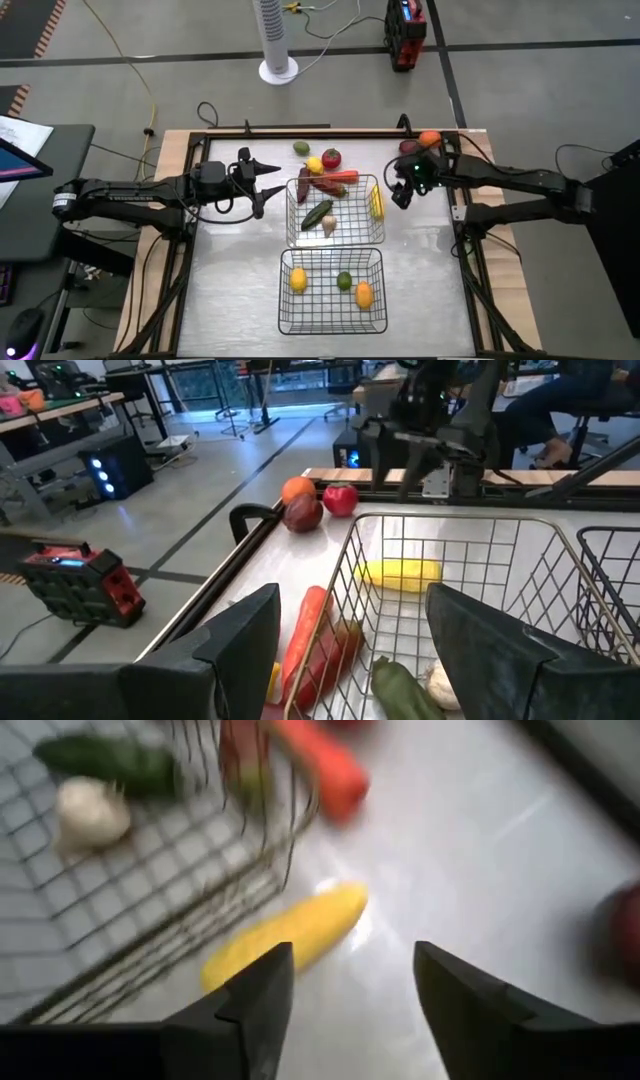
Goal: Sort produce into baskets
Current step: Put the yellow corn into the top wire basket, then put the apple into the bottom wire basket, then put the tomato into the bottom wire basket
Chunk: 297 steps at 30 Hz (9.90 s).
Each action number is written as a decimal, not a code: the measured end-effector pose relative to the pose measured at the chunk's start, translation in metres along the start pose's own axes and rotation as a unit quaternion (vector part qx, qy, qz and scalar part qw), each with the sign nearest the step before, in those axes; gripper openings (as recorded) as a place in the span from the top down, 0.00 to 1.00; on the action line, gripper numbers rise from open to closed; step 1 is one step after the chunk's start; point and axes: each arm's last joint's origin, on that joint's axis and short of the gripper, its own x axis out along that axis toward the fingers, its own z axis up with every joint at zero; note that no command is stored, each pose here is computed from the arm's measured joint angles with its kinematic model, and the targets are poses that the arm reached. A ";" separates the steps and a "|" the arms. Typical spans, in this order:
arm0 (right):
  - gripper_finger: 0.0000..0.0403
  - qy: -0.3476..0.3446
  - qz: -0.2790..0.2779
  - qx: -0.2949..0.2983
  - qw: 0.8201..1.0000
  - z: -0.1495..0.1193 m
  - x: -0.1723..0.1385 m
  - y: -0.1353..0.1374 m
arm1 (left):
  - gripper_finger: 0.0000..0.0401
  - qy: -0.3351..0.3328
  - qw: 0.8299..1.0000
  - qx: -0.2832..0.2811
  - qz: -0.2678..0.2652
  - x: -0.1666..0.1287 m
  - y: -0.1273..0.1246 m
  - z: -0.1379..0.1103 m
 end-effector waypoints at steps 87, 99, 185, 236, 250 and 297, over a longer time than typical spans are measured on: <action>0.47 -0.115 -0.044 -0.049 0.991 0.012 -0.014 0.058 | 0.40 0.017 0.999 0.042 0.001 -0.001 0.001 0.004; 0.28 -0.094 0.054 -0.115 0.987 0.017 -0.006 0.092 | 0.40 0.017 0.999 0.038 0.001 -0.001 0.001 0.004; 0.24 -0.103 -0.064 0.022 0.992 0.040 0.008 -0.059 | 0.48 0.320 0.940 0.109 0.039 0.122 0.169 -0.006; 0.16 0.430 -0.180 -0.121 0.876 0.058 0.134 -0.149 | 0.48 0.086 0.995 0.046 -0.006 0.045 0.016 0.028; 0.19 0.250 -0.123 -0.124 0.952 0.095 0.048 -0.068 | 0.48 0.081 0.995 0.061 0.012 0.045 0.017 0.029; 0.04 0.121 0.262 -0.271 0.918 0.038 -0.023 0.223 | 0.48 0.049 0.997 0.030 0.047 0.046 0.019 0.035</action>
